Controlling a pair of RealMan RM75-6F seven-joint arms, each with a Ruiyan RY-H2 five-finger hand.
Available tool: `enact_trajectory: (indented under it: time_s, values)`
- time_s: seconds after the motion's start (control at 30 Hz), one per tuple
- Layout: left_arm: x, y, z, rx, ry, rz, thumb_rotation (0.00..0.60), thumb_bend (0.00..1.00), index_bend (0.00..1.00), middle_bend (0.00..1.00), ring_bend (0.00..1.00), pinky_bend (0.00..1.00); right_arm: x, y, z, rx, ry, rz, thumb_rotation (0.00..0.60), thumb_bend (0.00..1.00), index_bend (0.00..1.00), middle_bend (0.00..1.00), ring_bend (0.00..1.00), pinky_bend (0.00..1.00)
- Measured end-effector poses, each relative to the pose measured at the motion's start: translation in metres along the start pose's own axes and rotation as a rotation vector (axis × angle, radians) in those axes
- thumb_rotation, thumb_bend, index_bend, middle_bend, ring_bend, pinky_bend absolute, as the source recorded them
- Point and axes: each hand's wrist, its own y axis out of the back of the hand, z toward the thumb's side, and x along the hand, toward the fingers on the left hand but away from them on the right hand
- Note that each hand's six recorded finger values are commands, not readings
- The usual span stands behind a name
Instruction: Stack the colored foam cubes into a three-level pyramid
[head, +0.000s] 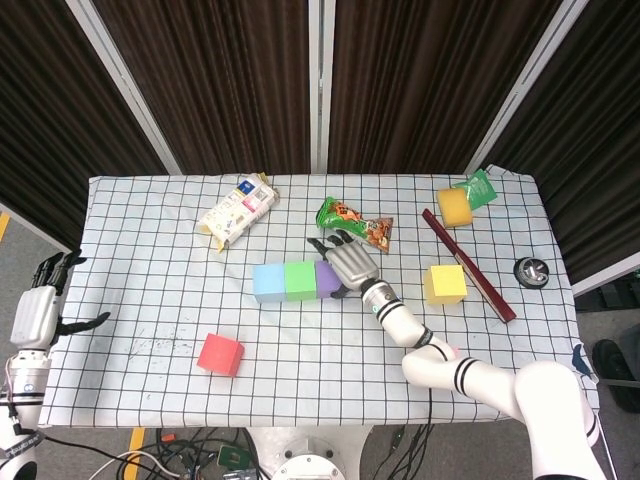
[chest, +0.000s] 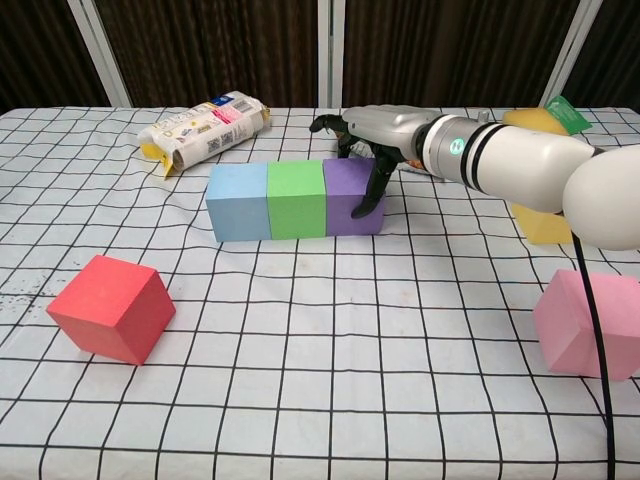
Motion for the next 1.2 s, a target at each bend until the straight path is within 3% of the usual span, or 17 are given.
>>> enact_trajectory:
  time_s: [1.2]
  values:
    - [0.0028,-0.0008,-0.0007,-0.01,0.006,-0.014,0.6,0.0,0.08,0.16,0.03,0.03,-0.005,0.0045,0.0029,-0.025,0.002,0.021,0.6,0.17,0.0,0.6,0.12,0.0]
